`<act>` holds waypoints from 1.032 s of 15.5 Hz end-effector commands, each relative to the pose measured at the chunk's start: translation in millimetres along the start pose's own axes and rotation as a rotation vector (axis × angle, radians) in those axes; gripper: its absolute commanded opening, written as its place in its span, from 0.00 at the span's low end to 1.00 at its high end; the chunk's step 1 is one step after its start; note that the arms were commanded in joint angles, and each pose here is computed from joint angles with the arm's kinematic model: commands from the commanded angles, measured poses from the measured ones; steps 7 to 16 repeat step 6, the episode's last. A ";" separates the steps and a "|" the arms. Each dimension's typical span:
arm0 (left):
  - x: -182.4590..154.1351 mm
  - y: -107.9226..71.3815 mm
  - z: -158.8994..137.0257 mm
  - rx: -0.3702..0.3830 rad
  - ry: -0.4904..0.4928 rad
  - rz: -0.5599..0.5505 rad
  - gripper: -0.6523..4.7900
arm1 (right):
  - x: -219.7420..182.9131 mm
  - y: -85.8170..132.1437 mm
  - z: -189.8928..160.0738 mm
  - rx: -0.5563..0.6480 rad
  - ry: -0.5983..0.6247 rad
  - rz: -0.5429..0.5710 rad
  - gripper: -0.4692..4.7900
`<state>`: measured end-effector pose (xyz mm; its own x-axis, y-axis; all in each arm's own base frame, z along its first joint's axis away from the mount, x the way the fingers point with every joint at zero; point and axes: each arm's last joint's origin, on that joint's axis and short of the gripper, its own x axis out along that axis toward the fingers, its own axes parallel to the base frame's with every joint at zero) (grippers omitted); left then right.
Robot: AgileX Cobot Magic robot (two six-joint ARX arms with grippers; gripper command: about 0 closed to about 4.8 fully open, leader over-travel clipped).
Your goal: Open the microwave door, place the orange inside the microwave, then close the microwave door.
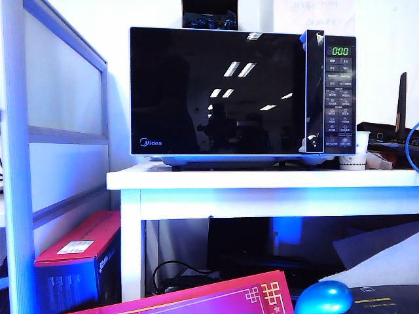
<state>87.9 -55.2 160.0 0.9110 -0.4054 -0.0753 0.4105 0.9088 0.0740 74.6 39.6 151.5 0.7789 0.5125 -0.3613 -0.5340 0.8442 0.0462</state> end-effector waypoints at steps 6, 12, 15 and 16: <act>-6.2 10.1 -9.4 -0.021 0.066 0.094 0.12 | 0.6 0.1 -2.3 0.002 0.013 0.004 0.09; -6.2 10.1 -9.4 -0.021 0.066 0.094 0.12 | 0.6 0.1 -2.3 0.002 0.013 0.004 0.09; -6.2 10.1 -9.4 -0.021 0.066 0.094 0.12 | 0.6 0.1 -2.3 0.002 0.013 0.004 0.09; -6.2 10.1 -9.4 -0.021 0.066 0.094 0.12 | 0.6 0.1 -2.3 0.002 0.013 0.004 0.09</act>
